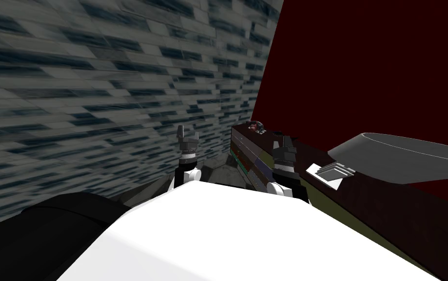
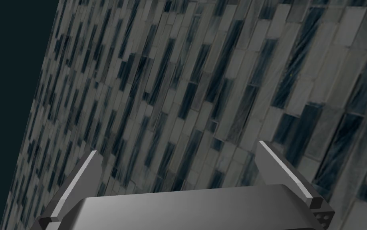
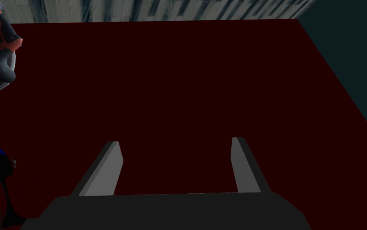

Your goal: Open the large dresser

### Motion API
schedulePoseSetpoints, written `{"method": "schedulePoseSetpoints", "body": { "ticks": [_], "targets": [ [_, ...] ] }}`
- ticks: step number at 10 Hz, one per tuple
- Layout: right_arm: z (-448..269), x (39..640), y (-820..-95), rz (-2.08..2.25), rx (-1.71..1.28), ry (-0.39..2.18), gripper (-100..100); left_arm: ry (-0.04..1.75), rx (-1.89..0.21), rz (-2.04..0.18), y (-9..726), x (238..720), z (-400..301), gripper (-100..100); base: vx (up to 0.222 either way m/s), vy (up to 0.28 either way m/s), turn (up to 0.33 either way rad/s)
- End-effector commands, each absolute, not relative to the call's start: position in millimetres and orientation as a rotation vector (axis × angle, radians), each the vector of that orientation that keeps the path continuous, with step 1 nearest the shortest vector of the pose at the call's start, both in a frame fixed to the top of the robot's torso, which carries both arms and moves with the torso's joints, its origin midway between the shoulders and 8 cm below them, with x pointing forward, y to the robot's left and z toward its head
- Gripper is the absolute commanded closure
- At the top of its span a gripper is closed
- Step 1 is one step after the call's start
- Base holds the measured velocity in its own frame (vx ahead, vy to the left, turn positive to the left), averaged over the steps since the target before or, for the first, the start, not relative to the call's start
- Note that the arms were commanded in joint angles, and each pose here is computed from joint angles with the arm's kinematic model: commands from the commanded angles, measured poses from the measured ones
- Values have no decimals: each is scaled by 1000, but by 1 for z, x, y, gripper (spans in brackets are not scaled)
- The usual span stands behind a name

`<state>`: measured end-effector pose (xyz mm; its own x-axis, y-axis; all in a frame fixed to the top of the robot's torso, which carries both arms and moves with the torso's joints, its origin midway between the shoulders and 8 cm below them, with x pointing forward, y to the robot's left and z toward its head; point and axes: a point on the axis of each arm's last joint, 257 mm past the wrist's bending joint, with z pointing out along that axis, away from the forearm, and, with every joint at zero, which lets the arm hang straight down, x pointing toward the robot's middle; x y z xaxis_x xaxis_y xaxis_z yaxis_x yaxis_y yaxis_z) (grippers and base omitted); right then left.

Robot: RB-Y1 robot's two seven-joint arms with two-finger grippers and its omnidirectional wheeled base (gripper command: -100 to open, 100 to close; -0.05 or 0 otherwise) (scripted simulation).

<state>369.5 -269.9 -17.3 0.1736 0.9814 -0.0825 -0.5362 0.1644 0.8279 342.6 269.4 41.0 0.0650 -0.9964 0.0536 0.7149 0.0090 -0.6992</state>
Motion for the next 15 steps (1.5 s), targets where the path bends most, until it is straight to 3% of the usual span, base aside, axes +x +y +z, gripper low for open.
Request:
{"method": "schedulePoseSetpoints", "body": {
  "ticks": [1,9,10,15],
  "targets": [
    [-17,369,-270,1234,754,739,0,542,-660,-1444,269,343,41,0,0,0,0],
    [-17,369,-270,1234,754,739,0,542,-660,-1444,269,343,41,0,0,0,0],
    [-37,380,-262,1206,744,832,-100,542,-660,-1444,269,343,41,0,31,18,59],
    [-106,408,-245,1094,760,1077,-100,542,-661,-1444,269,343,41,0,56,44,56]
  ]
}}
